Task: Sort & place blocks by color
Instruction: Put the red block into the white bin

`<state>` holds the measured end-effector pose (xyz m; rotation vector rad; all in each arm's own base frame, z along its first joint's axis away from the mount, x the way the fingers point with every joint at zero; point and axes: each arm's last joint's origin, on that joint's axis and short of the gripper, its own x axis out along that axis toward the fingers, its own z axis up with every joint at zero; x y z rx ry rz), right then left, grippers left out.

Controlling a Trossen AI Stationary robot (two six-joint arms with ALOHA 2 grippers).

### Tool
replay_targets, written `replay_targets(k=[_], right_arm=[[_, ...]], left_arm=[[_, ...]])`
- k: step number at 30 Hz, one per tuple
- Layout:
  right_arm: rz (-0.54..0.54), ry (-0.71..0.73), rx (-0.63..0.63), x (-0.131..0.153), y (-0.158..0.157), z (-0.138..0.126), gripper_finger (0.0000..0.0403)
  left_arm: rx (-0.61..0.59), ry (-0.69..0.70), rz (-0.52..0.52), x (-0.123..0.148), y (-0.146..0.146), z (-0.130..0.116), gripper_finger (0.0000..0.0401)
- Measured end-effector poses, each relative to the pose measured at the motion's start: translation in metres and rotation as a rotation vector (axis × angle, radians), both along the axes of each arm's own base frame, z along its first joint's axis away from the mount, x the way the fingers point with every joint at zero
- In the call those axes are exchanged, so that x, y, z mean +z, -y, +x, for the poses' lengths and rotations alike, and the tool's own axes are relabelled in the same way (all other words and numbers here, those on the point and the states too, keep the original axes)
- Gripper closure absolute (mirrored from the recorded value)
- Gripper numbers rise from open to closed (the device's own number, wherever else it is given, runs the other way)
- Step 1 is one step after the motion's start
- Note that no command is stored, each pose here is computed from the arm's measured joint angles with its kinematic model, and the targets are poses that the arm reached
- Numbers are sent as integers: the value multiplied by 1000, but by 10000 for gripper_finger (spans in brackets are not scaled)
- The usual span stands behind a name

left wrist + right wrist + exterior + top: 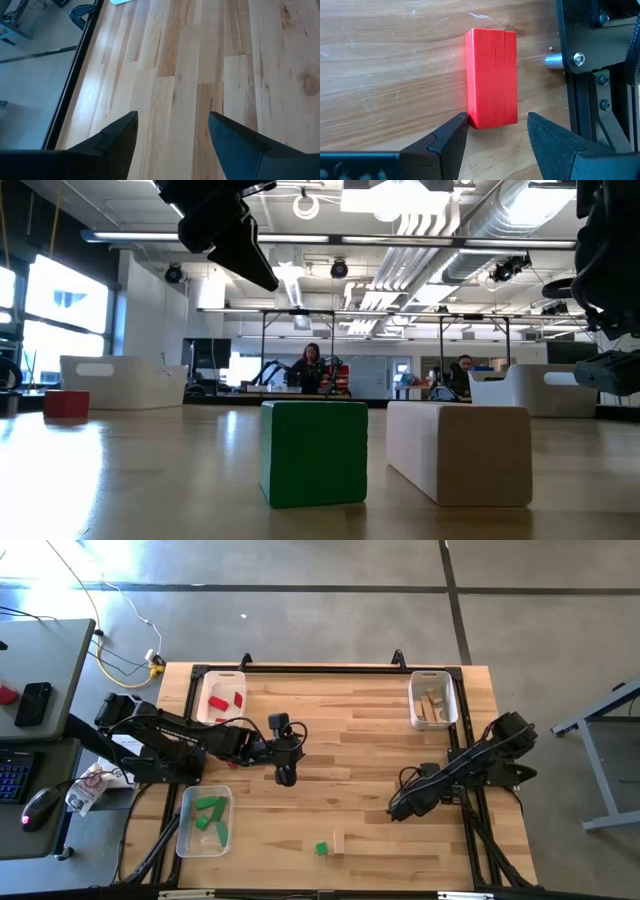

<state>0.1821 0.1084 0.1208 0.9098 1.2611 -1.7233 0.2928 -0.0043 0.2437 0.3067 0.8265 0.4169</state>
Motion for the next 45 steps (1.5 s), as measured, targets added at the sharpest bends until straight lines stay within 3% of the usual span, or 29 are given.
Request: replay_targets(k=[9, 15, 28, 36, 45], right_arm=[[12, 7, 21, 15, 14, -2, 203], [-54, 190, 100, 38, 19, -4, 203], [-132, 326, 203, 71, 32, -19, 203], [-19, 440, 159, 35, 38, -34, 203], [70, 396, 150, 38, 35, -35, 203]], left_arm=[[2, -4, -2, 0, 0, 0, 174], [2, -4, -2, 0, 0, 0, 174], [5, 3, -5, 0, 0, 0, 174], [5, 2, -4, 0, 0, 0, 174], [4, 2, -4, 0, 0, 0, 174]])
